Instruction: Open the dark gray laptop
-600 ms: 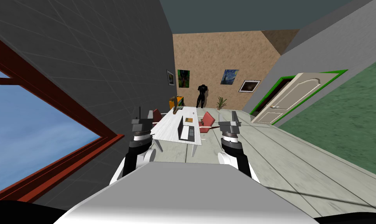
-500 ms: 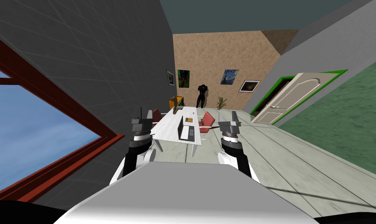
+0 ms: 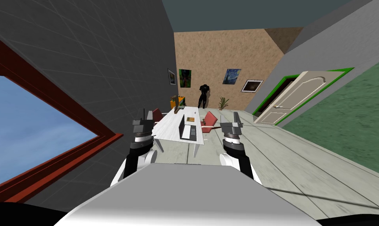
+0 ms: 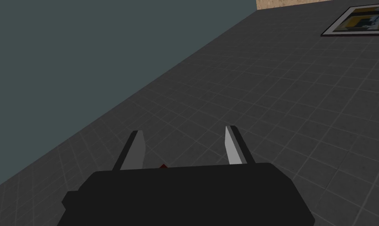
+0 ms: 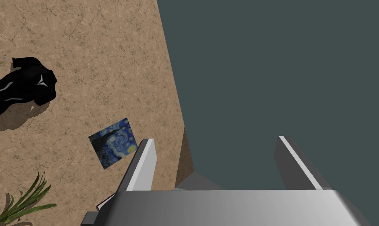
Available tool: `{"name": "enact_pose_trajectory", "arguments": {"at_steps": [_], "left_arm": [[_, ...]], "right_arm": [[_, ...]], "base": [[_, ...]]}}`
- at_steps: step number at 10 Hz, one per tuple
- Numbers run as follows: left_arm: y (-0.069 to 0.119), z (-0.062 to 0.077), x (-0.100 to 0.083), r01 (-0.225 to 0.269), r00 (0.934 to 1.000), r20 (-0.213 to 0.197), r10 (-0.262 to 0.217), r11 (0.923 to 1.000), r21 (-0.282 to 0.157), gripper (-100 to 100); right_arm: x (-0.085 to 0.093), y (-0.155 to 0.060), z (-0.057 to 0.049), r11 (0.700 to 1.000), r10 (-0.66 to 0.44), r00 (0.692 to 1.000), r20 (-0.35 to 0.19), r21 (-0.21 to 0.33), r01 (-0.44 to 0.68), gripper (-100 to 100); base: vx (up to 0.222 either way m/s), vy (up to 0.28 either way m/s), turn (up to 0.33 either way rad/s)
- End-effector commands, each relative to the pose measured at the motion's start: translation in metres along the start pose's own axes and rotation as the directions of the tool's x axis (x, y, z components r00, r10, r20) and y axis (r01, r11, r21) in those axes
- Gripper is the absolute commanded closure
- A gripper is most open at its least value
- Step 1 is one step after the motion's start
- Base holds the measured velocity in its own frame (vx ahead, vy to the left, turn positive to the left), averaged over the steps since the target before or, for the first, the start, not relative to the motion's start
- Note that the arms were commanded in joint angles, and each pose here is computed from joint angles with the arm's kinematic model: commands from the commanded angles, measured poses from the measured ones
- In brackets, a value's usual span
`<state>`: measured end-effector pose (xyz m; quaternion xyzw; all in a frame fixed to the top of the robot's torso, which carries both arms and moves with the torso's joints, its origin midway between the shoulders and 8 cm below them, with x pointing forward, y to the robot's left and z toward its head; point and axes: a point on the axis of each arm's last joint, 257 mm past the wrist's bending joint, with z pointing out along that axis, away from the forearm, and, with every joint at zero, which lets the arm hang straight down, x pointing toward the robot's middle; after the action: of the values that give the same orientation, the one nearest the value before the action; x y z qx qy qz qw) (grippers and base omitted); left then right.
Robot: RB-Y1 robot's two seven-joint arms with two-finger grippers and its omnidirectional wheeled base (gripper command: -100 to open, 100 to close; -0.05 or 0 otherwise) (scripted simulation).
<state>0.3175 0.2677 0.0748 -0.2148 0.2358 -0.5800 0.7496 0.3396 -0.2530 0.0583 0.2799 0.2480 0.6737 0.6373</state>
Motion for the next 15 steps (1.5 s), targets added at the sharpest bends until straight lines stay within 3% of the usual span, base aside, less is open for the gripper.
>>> {"name": "enact_pose_trajectory", "arguments": {"at_steps": [1, 3, 4, 7, 9, 12, 13, 15], "left_arm": [[0.0, 0.0, 0.0, 0.0, 1.0, 0.0, 0.0, 1.0, 0.0, 0], [0.0, 0.0, 0.0, 0.0, 1.0, 0.0, 0.0, 1.0, 0.0, 0], [0.0, 0.0, 0.0, 0.0, 1.0, 0.0, 0.0, 1.0, 0.0, 0], [0.0, 0.0, 0.0, 0.0, 1.0, 0.0, 0.0, 1.0, -0.001, 0], [0.0, 0.0, 0.0, 0.0, 1.0, 0.0, 0.0, 1.0, -0.001, 0], [0.0, 0.0, 0.0, 0.0, 1.0, 0.0, 0.0, 1.0, -0.001, 0], [0.0, 0.0, 0.0, 0.0, 1.0, 0.0, 0.0, 1.0, -0.001, 0], [0.0, 0.0, 0.0, 0.0, 1.0, 0.0, 0.0, 1.0, -0.001, 0]], "right_arm": [[0.0, 0.0, 0.0, 1.0, 0.0, 1.0, 0.0, 0.0, 0.0, 0], [0.0, 0.0, 0.0, 1.0, 0.0, 1.0, 0.0, 0.0, 0.0, 0], [-0.002, -0.008, -0.004, 0.996, -0.085, 0.996, -0.032, 0.029, 0.086, -100], [-0.009, -0.018, -0.011, 0.973, -0.217, 0.974, -0.065, 0.064, 0.221, -100], [-0.018, -0.026, -0.017, 0.939, -0.325, 0.941, -0.09, 0.089, 0.333, -100], [-0.034, -0.038, -0.027, 0.851, -0.495, 0.858, -0.135, 0.124, 0.51, -100], [-0.034, -0.038, -0.027, 0.847, -0.501, 0.855, -0.135, 0.123, 0.516, -100], [-0.048, -0.045, -0.036, 0.758, -0.614, 0.77, -0.173, 0.142, 0.636, -100]], "base": [[0.0, 0.0, 0.0], [0.0, 0.0, 0.0], [0.013, 0.06, 0.077], [0.01, 0.102, 0.048], [0.024, 0.118, 0.058], [0.025, 0.154, 0.076], [0.018, 0.107, 0.022], [0.025, 0.121, 0.078]]}}
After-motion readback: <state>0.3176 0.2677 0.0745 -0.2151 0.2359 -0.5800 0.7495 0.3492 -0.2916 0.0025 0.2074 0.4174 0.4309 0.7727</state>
